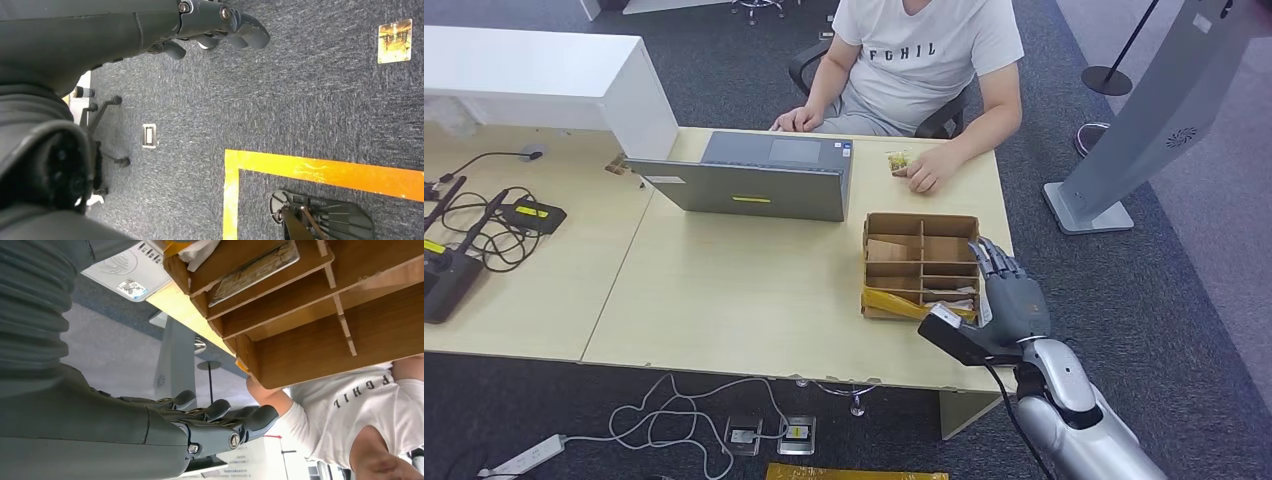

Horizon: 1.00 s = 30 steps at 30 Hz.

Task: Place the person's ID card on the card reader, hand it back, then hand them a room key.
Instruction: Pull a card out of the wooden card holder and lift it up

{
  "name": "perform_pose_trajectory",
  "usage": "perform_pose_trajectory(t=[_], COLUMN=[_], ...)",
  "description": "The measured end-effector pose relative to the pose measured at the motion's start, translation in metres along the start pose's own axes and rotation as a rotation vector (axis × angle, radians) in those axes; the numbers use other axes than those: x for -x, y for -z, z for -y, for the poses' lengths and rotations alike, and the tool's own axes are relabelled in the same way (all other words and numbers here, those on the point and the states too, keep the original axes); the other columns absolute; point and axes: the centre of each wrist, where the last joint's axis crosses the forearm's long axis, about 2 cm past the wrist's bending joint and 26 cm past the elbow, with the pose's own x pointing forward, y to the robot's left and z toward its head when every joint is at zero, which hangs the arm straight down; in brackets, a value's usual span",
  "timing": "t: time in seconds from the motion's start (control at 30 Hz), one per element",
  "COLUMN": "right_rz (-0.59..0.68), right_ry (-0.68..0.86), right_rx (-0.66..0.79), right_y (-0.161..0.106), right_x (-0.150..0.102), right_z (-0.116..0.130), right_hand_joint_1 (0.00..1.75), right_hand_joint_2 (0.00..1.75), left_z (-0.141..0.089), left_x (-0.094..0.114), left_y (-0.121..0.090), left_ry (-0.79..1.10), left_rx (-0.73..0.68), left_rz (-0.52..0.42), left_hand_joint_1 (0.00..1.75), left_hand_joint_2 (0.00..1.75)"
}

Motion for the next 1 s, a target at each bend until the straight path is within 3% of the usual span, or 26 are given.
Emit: perform_pose_trajectory(t=[0.37,0.77,1.0], right_rz=[0.007,0.066,0.062], right_ry=[0.047,-0.098,-0.135], right_rx=[-0.005,0.121,0.079], right_y=[0.009,0.008,0.006], right_x=[-0.02,-0.028,-0.031], right_z=[0.002,0.002,-0.002], right_hand_joint_1=[0.0,0.0,0.0], right_hand_joint_2=[1.75,1.75,1.75], left_z=[0.0,0.0,0.001], left_x=[0.0,0.0,0.0], left_y=[0.0,0.0,0.0], left_ry=[0.011,0.033,0.031], left_rx=[0.003,-0.003,-0.004], left_rz=[0.01,0.022,0.025], left_hand_joint_1=[0.0,0.0,0.0], left_hand_joint_2=[0.0,0.0,0.0])
